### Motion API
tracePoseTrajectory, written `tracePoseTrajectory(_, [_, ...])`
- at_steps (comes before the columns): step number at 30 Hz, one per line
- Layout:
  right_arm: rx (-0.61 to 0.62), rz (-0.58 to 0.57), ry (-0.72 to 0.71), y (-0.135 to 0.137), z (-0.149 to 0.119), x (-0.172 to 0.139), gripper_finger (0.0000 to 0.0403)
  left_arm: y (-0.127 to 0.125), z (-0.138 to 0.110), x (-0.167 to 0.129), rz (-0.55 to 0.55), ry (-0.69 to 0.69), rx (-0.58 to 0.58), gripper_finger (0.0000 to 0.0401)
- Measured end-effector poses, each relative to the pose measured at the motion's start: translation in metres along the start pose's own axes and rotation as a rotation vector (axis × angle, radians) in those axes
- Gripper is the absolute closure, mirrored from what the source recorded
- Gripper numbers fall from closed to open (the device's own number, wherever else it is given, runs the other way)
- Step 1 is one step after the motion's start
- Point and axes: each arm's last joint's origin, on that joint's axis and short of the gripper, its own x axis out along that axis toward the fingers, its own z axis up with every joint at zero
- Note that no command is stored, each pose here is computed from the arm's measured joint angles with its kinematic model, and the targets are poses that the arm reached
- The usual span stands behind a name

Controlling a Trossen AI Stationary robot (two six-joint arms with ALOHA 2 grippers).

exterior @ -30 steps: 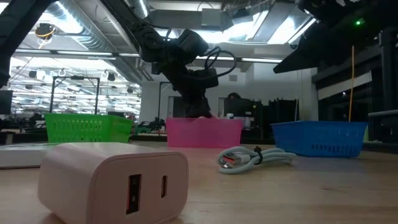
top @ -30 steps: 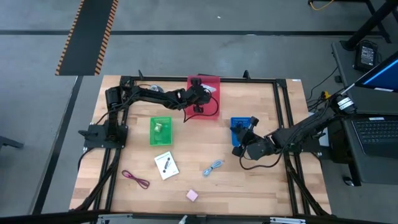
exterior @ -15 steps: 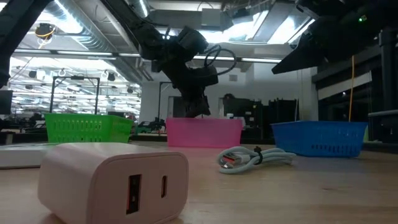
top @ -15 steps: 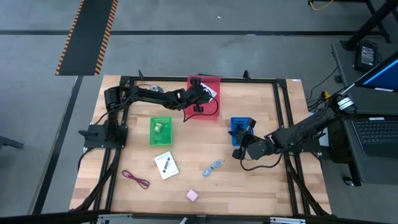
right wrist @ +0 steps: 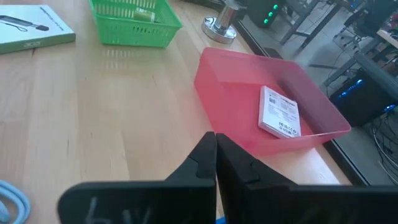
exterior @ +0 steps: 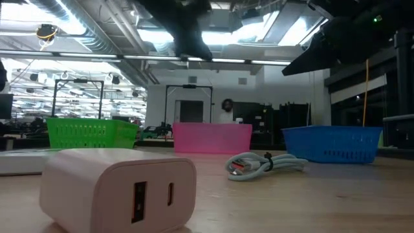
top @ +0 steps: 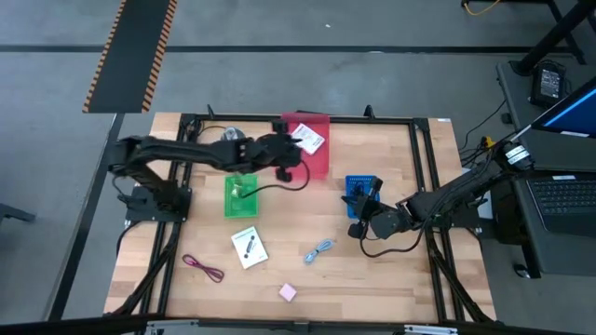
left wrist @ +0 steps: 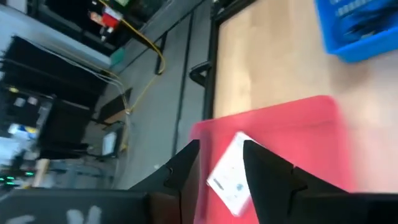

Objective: Pick and place items into bin
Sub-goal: Put the pink charger cable into the blue basket

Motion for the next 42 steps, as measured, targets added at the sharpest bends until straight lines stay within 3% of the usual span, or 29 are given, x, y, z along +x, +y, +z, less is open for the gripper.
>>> tracePoseTrajectory(9, [-0.002, 0.0, 0.0, 0.0, 0.0, 0.0, 0.0403, -0.007, -0.001, -0.088, -0.152, 0.0, -0.126, 0.0326])
tracePoseTrajectory(18, [-0.025, 0.004, -0.034, 0.001, 0.005, 0.0, 0.0402, -0.048, -0.004, -0.129, -0.348, 0.043, -0.012, 0.0387])
tracePoseTrajectory(24, [-0.054, 0.008, -0.095, 0.001, 0.013, -0.001, 0.0402, -0.069, -0.006, -0.151, -0.482, 0.085, -0.12, 0.0398])
tracePoseTrajectory(36, [-0.049, -0.022, -0.105, -0.004, 0.017, 0.005, 0.0402, -0.123, -0.019, -0.188, -0.689, 0.438, -0.404, 0.0399])
tracePoseTrajectory(42, [-0.038, -0.039, -0.097, -0.008, 0.017, 0.009, 0.0402, -0.151, -0.027, -0.199, -0.683, 0.638, -0.471, 0.0398])
